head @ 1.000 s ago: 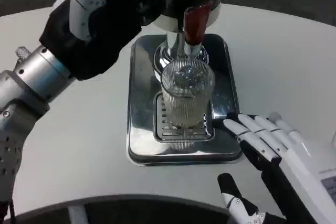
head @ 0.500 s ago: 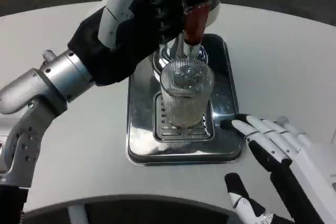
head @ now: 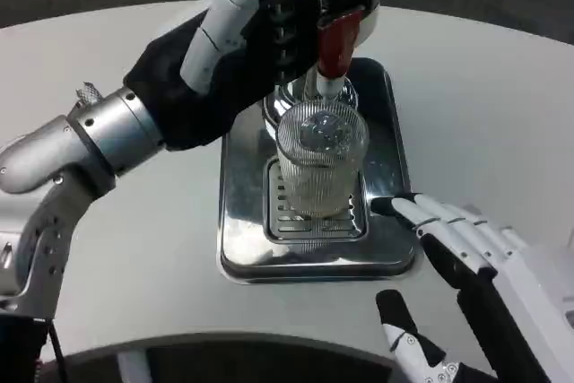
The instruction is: Grasp the cup under the faucet to collect the drink, then remove the cup.
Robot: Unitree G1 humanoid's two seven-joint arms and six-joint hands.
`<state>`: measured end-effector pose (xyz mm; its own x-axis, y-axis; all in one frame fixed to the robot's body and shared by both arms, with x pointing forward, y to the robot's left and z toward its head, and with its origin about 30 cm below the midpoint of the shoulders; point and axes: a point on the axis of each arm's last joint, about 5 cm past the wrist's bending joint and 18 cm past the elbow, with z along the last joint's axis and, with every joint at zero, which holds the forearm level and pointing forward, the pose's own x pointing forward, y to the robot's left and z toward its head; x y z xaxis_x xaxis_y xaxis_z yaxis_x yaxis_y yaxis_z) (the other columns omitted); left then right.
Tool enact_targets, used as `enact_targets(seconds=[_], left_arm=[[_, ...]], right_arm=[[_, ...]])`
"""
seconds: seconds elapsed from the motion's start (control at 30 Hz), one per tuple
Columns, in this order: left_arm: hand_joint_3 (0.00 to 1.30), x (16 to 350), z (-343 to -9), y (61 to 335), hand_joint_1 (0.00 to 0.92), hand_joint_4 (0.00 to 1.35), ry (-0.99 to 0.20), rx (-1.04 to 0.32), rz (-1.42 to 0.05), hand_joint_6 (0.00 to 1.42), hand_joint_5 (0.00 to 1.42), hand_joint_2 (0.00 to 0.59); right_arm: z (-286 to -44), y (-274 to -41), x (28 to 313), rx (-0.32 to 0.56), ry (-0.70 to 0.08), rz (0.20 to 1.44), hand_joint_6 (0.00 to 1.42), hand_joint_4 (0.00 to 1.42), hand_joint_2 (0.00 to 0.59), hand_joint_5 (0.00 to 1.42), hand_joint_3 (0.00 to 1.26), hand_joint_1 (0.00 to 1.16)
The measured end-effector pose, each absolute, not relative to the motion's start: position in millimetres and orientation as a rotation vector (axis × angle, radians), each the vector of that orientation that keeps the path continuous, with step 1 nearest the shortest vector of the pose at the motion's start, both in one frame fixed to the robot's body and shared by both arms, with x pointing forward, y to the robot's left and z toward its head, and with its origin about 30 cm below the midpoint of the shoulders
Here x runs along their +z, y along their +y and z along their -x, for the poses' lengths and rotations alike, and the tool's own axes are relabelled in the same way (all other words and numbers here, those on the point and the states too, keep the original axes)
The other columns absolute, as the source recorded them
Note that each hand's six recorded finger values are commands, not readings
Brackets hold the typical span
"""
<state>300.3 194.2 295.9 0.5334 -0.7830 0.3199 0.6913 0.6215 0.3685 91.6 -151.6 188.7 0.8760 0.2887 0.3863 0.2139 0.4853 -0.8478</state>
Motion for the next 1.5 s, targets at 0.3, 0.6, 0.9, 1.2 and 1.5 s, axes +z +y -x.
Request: enact_targets(seconds=[0.3, 0.6, 0.9, 1.2, 1.5], left_arm=[[0.00, 306, -294, 193, 0.000, 0.00, -0.533, -0.880, -0.397, 0.00, 0.00, 0.073], [0.00, 313, -288, 191, 0.000, 0.00, -0.588, -0.870, -0.553, 0.00, 0.00, 0.074], [0.00, 321, -280, 189, 0.000, 0.00, -0.689, -0.839, -0.808, 0.00, 0.00, 0.079], [0.00, 326, -272, 186, 0.000, 0.00, -0.779, -0.800, -1.054, 0.00, 0.00, 0.080], [0.00, 327, -267, 183, 0.000, 0.00, -0.839, -0.767, -1.168, 0.00, 0.00, 0.080]], right_arm=[[-91, -151, 188, 0.040, -0.518, 1.072, 0.24, 0.16, 0.521, 0.20, 0.21, 0.39], [-91, -151, 188, 0.040, -0.513, 1.071, 0.27, 0.16, 0.521, 0.21, 0.21, 0.39], [-90, -152, 187, 0.041, -0.505, 1.064, 0.28, 0.16, 0.521, 0.21, 0.21, 0.39], [-89, -154, 187, 0.033, -0.496, 1.064, 0.29, 0.16, 0.521, 0.21, 0.21, 0.39], [-90, -155, 185, 0.025, -0.471, 1.033, 0.28, 0.16, 0.511, 0.21, 0.20, 0.40]])
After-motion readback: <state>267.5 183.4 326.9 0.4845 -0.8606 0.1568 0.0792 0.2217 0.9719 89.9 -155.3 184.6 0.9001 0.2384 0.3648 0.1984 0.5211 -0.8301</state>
